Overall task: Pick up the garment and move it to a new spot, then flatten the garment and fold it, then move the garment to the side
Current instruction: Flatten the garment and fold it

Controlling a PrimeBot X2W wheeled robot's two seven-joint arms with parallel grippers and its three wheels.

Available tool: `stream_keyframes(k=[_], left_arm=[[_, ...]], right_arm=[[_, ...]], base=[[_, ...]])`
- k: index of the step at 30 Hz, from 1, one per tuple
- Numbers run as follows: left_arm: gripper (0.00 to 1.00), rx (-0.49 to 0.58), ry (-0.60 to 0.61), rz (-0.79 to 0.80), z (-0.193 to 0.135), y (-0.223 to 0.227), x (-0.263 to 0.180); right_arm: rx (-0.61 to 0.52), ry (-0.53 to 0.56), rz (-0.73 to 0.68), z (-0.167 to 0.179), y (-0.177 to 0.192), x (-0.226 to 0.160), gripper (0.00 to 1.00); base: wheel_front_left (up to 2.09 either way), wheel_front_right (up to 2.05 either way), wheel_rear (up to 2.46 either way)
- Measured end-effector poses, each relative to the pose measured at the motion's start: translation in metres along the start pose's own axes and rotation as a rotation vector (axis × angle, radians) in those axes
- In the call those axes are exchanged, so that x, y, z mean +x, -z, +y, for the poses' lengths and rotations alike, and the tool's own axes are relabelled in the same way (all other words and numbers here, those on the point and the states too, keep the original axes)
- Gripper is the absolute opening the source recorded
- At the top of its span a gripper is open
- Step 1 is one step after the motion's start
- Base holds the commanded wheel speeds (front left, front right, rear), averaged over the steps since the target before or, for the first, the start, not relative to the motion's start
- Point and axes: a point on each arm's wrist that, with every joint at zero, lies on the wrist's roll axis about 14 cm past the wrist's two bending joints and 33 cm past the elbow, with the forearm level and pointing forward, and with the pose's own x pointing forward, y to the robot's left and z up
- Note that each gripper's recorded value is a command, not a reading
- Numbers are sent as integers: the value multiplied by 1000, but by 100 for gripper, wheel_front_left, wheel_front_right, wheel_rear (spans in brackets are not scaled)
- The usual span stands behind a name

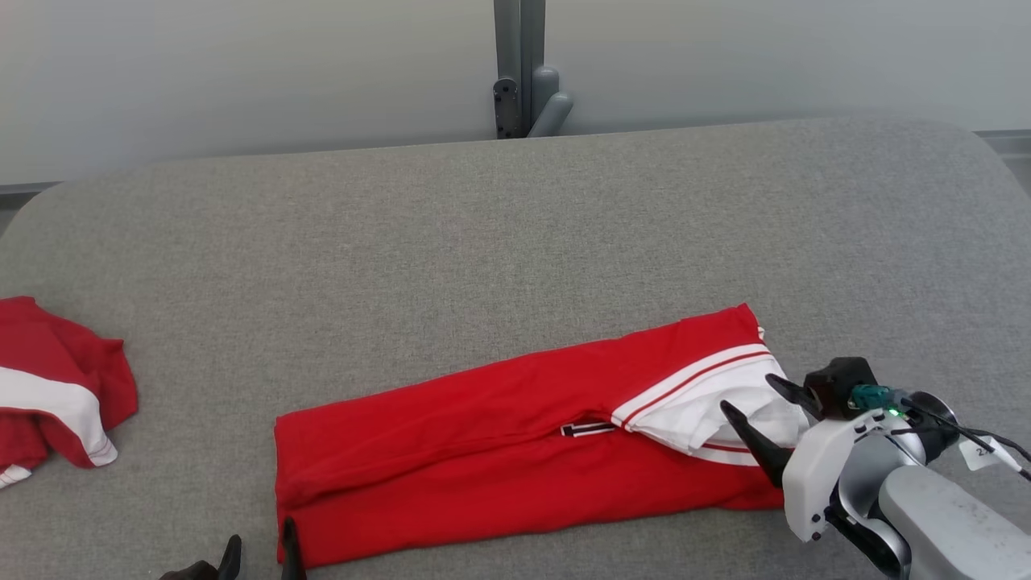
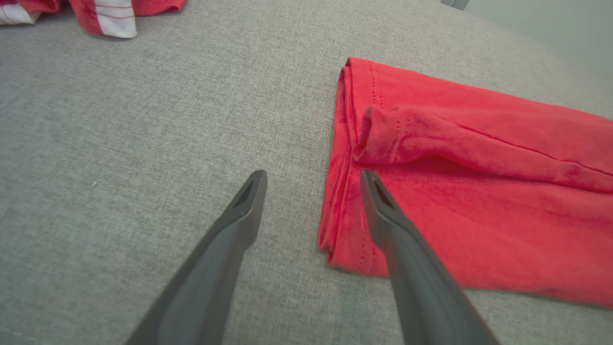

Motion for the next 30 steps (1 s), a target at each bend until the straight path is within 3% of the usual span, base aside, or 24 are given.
stream_keyframes(k=[9, 10, 11, 13, 22, 30], left_arm=[[100, -8, -11, 1, 3, 0, 1], [100, -9, -14, 1, 4, 0, 0], [100, -11, -17, 1, 5, 0, 0], [100, -12, -21, 0, 6, 0, 0], [100, -21, -26, -9, 7, -3, 1], [100, -19, -8, -23, 1, -8, 3]], right_arm=[[-90, -52, 79, 7, 1, 14, 98], [-91, -56, 82, 7, 1, 15, 75], [-94, -60, 90, 8, 2, 16, 46], [-94, -67, 100, 8, 3, 17, 0], [-76, -72, 118, 7, 7, 17, 0], [-13, -63, 40, 10, -1, 7, 0]], base=[[0, 0, 0], [0, 0, 0], [0, 0, 0], [0, 0, 0], [0, 0, 0], [0, 0, 0]])
